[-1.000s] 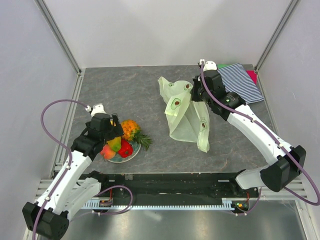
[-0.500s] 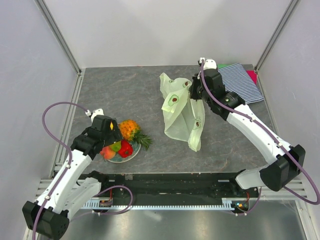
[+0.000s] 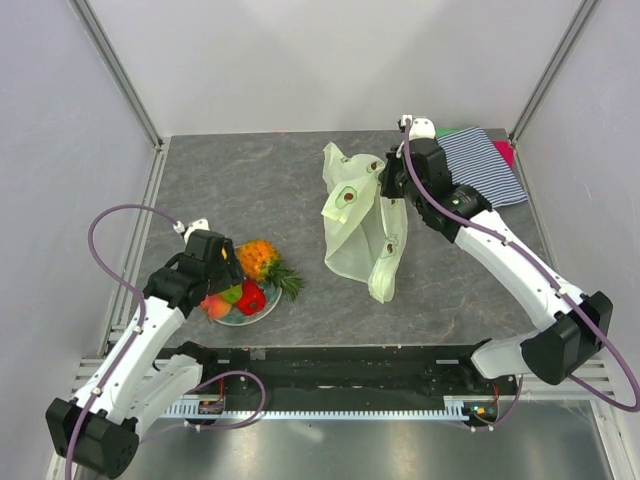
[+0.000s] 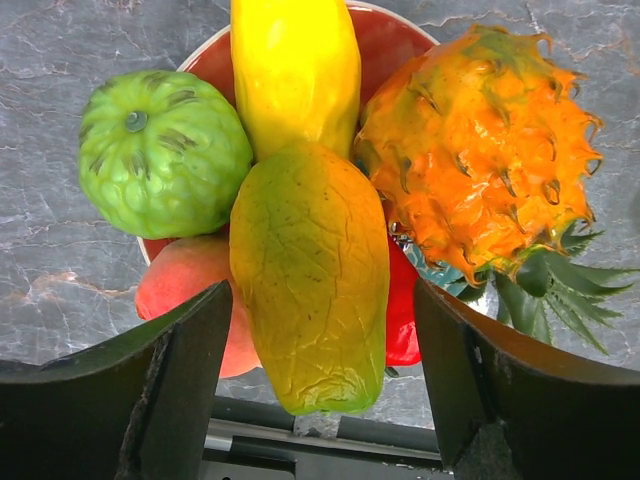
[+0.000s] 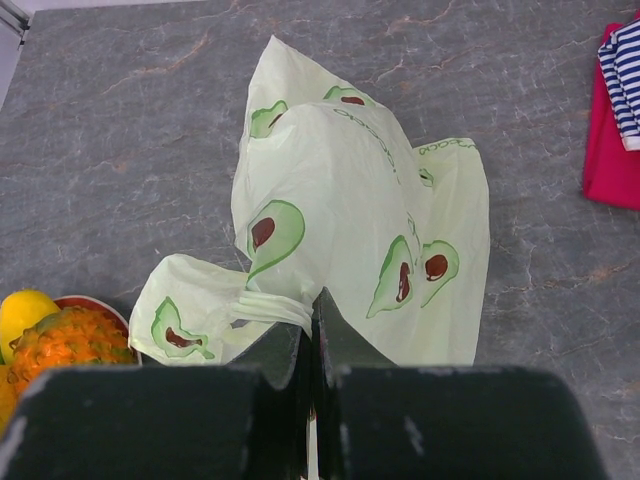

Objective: Place the fruits into the plastic bag

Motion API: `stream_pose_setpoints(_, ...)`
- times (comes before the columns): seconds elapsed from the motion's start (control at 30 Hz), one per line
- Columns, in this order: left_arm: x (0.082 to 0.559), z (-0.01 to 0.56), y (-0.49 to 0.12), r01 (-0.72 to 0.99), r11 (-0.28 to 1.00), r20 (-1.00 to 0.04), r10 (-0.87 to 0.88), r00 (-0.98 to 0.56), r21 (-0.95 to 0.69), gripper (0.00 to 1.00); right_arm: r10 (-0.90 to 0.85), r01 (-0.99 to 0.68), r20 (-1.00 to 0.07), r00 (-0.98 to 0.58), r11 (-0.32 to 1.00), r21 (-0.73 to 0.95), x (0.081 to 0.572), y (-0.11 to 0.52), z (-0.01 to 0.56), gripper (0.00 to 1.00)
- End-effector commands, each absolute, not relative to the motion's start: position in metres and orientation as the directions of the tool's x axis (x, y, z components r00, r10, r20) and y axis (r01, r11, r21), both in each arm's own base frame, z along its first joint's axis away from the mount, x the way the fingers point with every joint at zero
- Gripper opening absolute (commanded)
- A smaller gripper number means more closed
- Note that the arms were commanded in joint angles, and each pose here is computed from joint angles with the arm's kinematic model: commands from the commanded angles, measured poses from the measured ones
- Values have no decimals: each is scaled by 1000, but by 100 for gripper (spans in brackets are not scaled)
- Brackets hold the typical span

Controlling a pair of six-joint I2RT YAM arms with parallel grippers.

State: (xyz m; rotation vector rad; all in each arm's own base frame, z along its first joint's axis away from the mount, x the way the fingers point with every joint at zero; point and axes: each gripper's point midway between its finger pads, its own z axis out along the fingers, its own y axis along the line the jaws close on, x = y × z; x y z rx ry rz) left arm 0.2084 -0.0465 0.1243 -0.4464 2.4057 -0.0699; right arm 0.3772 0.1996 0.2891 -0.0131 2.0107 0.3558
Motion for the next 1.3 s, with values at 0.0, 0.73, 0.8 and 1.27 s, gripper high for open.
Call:
stream_pose_setpoints(0.0, 211, 126, -51, -318, 929, -604, -366, -708, -189, 79, 190, -158, -898, -397, 949, 271, 375, 193, 311, 0)
stream_pose_setpoints(0.73, 209, 134, -54, -299, 927, -619, -374, -690, -227, 38, 199, -146, -899, -389, 951, 274, 372, 186, 312, 0)
stream_pose_setpoints(0.8, 209, 140, -56, -290, 924, -627, -381, -679, -248, 34, 202, -142, -900, -387, 951, 275, 373, 185, 312, 0)
stream_pose_setpoints(1.27, 211, 168, -62, -232, 924, -665, -380, -643, -304, 25, 203, -145, -900, -387, 950, 277, 372, 185, 313, 0)
